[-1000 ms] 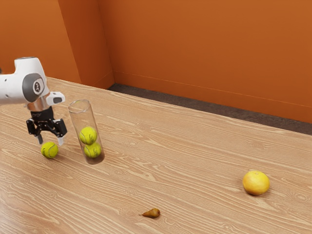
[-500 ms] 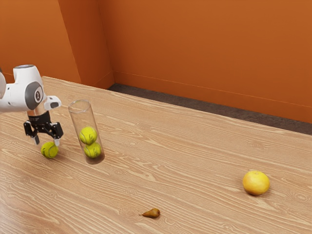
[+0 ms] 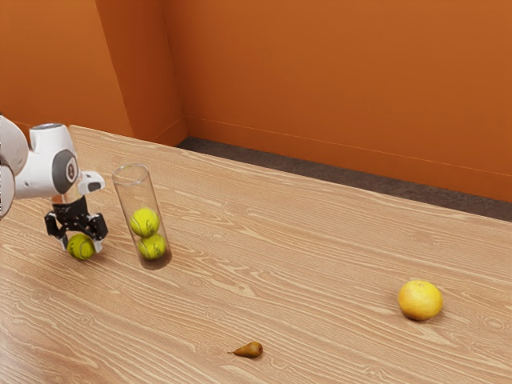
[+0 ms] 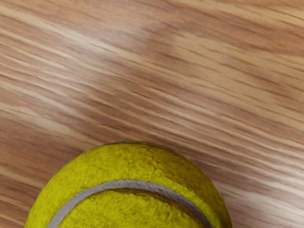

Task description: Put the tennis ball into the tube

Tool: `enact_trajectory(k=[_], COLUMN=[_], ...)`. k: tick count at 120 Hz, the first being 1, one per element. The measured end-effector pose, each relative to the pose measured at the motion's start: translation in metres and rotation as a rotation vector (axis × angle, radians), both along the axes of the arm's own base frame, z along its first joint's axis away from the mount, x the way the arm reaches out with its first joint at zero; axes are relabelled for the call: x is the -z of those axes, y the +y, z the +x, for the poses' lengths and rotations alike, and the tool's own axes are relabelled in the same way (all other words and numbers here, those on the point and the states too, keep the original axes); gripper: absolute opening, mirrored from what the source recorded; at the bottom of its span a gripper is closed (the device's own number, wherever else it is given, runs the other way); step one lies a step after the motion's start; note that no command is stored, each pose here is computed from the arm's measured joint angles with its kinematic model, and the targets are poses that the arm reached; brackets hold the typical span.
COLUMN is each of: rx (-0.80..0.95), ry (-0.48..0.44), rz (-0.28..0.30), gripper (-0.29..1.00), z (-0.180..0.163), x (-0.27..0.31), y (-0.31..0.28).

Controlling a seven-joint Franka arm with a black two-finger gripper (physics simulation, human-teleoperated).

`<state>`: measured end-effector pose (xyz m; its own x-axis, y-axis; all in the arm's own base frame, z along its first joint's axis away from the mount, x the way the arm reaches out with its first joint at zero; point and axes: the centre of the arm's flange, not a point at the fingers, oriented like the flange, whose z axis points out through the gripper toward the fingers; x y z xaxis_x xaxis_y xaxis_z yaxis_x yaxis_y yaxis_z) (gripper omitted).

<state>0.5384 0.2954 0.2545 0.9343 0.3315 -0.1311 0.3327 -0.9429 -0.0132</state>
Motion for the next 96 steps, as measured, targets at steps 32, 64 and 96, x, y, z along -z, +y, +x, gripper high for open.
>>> enact_trajectory(k=[32, 64, 96], rx=[-0.005, -0.002, 0.007], ry=[-0.011, -0.012, -0.016], rz=[-0.017, -0.021, -0.018], gripper=[0.67, 0.52, 0.42], z=[-0.003, -0.0069, -0.0063], x=[0.0068, 0.0057, 0.0023], y=[0.0008, 0.0063, 0.0069])
